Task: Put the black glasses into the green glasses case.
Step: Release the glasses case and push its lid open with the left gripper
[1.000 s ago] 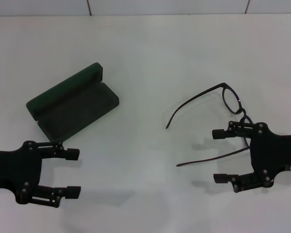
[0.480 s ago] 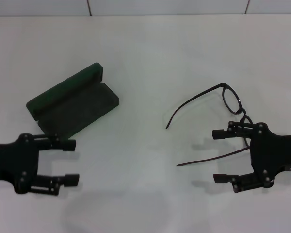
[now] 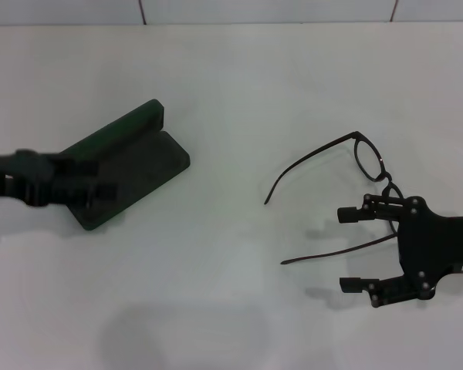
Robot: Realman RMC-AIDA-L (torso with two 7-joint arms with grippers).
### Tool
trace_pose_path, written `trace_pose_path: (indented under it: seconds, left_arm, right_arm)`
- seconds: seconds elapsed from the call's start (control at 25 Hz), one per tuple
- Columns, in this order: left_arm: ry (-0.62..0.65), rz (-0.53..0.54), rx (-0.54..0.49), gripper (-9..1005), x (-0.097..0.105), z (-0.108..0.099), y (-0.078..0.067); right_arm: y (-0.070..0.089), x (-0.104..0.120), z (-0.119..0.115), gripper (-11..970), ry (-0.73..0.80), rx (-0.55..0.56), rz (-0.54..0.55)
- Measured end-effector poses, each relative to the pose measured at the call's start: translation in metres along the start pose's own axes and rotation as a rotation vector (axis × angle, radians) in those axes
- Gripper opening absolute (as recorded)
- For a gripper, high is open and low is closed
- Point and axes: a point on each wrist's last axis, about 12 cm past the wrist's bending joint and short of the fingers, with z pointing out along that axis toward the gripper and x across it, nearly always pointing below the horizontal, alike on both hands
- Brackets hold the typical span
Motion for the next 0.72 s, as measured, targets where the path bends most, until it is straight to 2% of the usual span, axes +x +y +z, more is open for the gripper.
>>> trace_pose_path:
  seconds: [0.2, 0.32, 0.52, 0.6, 0.72]
  left_arm:
    - [0.045, 0.028, -0.104, 846, -0.044, -0.002, 0.003]
    - [0.13, 0.079, -0.186, 845, -0.075, 0.003, 0.0]
    - [0.341, 0.102, -0.304, 844, -0.117, 0.035, -0.001]
    - [0.421, 0.123, -0.348, 844, -0.129, 0.047, -0.002]
    - [0.502, 0.157, -0.386, 844, -0.136, 0.06, -0.003]
  right_arm:
    - [0.0, 0.0, 0.0, 870, 0.002, -0.002, 0.0]
    - [0.0, 0.0, 0.0, 869, 0.002, -0.002, 0.0]
    - [0.0, 0.0, 0.002, 869, 0.005, -0.009, -0.001]
    - [-0.001, -0.001, 0.003, 869, 0.005, -0.013, -0.004]
    - [-0.002, -0.002, 0.005, 870, 0.004, -0.017, -0.008]
